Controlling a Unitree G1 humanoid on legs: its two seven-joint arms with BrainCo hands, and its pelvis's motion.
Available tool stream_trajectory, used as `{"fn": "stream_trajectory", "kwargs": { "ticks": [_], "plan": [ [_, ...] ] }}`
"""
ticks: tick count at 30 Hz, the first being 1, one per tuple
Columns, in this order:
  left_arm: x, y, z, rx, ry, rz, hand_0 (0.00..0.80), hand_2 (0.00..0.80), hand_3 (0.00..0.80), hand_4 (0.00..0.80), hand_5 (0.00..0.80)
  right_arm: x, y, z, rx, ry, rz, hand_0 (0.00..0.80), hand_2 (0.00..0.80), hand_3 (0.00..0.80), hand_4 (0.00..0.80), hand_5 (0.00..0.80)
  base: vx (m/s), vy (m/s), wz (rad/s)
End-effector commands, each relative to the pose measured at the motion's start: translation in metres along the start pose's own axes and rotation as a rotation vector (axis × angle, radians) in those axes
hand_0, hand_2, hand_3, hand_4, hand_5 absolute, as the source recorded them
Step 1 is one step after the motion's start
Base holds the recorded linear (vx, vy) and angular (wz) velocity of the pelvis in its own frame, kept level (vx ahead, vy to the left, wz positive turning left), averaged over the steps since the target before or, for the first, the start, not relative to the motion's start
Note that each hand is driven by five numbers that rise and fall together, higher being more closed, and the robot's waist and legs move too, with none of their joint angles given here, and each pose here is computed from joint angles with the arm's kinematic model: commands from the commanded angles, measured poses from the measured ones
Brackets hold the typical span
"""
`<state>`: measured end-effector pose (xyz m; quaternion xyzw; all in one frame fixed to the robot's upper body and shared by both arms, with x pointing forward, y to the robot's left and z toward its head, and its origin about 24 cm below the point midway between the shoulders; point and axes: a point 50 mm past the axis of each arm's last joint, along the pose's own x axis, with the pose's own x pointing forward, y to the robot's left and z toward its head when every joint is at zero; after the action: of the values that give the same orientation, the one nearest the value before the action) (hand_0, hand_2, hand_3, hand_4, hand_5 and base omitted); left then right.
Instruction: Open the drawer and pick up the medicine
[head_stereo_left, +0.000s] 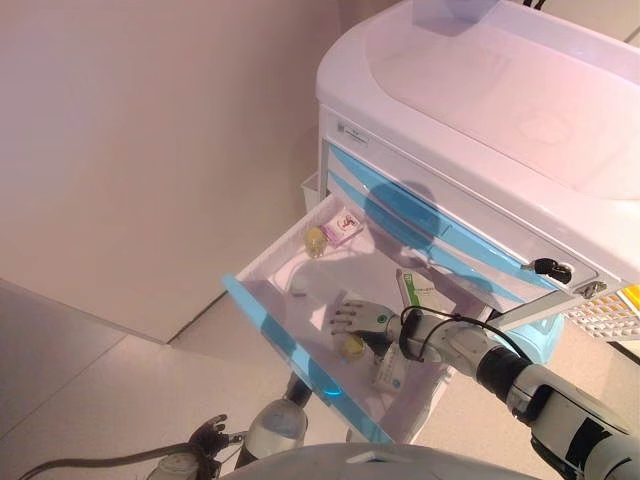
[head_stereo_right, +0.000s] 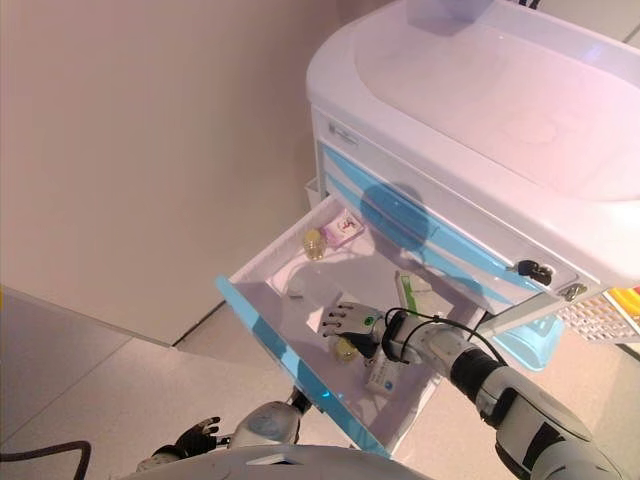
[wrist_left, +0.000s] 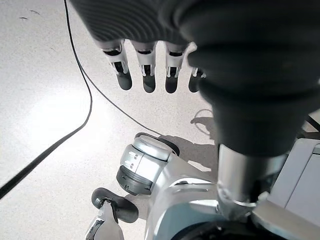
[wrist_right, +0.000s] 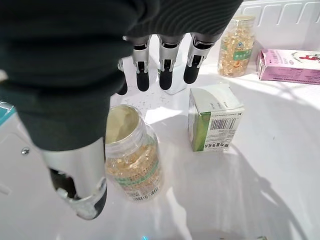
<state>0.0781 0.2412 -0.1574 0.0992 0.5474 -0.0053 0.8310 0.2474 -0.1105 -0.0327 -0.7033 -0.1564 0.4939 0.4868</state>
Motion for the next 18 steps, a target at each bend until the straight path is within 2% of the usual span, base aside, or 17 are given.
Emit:
{"fn": "stream_trajectory", "kwargs": {
  "ticks": [1,2,3,5,18],
  "plan": [
    [0.0008,-0.0023,0.0019,0.065,-0.013,-0.015,0.0,0.0,0.0,0.0,0.0,0.0056,-0.005,0.0146,-0.003,-0.073,-0.037,0.044,0.044,0.044,0.044,0.044,0.0,0.0,0.0],
    [0.0008,-0.002,0.0019,0.065,-0.013,-0.014,0.0,0.0,0.0,0.0,0.0,0.0057,-0.0045,0.0148,-0.004,-0.074,-0.036,0.276,0.276,0.276,0.276,0.276,0.0,0.0,0.0],
    [0.0007,-0.0021,0.0017,0.066,-0.014,-0.014,0.0,0.0,0.0,0.0,0.0,0.0059,-0.0043,0.0151,-0.001,-0.074,-0.037,0.355,0.355,0.355,0.355,0.355,0.0,0.0,0.0],
    [0.0006,-0.0024,0.0014,0.066,-0.014,-0.015,0.0,0.0,0.0,0.0,0.0,0.0056,-0.0035,0.0157,-0.001,-0.076,-0.038,0.8,0.8,0.8,0.8,0.8,0.009,-0.003,0.04],
    [0.0005,-0.0007,0.0015,0.069,-0.013,-0.013,0.0,0.0,0.0,0.0,0.0,0.0051,-0.0052,0.0161,0.009,-0.082,-0.049,0.8,0.8,0.8,0.8,0.8,0.0,0.0,0.01]
  ]
}}
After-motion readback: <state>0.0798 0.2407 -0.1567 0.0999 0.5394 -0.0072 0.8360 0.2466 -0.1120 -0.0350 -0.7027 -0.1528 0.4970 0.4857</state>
